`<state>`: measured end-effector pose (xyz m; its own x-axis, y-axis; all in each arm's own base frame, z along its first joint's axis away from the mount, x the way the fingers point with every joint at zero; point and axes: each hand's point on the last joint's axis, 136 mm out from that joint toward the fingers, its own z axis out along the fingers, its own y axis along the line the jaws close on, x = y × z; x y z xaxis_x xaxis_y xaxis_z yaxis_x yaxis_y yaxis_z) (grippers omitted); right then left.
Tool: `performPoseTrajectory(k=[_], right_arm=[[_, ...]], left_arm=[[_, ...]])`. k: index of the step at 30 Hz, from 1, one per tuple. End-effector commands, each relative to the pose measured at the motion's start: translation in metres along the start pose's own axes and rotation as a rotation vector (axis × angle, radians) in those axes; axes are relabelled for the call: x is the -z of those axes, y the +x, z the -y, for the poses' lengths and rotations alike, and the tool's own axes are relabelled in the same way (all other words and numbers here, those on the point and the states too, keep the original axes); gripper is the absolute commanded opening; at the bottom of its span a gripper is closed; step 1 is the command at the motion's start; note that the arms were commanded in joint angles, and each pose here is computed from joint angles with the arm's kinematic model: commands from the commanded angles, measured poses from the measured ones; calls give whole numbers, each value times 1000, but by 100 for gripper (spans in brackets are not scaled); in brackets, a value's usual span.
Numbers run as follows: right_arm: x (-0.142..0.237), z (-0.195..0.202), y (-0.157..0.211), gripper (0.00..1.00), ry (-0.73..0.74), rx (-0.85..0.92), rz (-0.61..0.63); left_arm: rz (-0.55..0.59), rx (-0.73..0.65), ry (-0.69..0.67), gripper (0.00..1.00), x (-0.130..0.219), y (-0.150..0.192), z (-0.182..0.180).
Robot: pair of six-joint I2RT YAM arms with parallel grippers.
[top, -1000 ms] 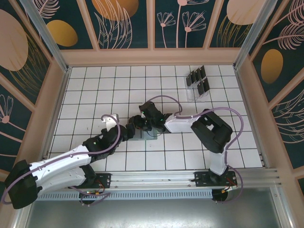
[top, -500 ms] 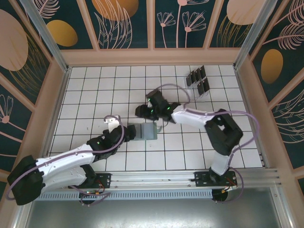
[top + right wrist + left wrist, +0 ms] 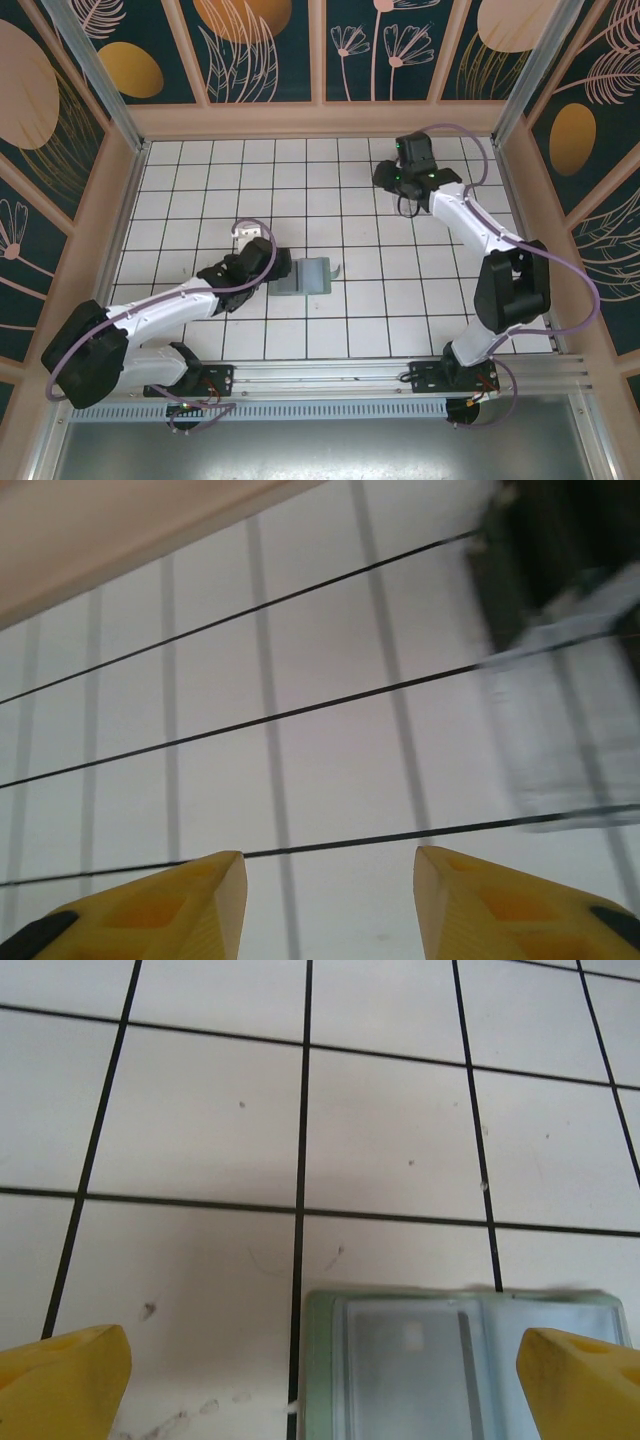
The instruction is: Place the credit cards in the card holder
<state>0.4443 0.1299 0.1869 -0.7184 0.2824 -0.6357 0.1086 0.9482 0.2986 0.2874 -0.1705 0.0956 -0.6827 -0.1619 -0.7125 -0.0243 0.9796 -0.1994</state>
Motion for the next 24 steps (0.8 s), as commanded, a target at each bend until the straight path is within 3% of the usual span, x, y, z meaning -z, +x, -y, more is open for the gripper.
performPoseTrajectory(k=[1,10,24], right_arm=[[4,36,-16,45,163,61,22],[-17,84,-31,40,332,88,2],[-60,106,-29,35,418,140,-68]], left_arm=[[-1,-52,16,99,-2,-11,6],[-25,-47,2,99,-10,-12,-1],[-39,-52,-10,99,-13,-10,-4]])
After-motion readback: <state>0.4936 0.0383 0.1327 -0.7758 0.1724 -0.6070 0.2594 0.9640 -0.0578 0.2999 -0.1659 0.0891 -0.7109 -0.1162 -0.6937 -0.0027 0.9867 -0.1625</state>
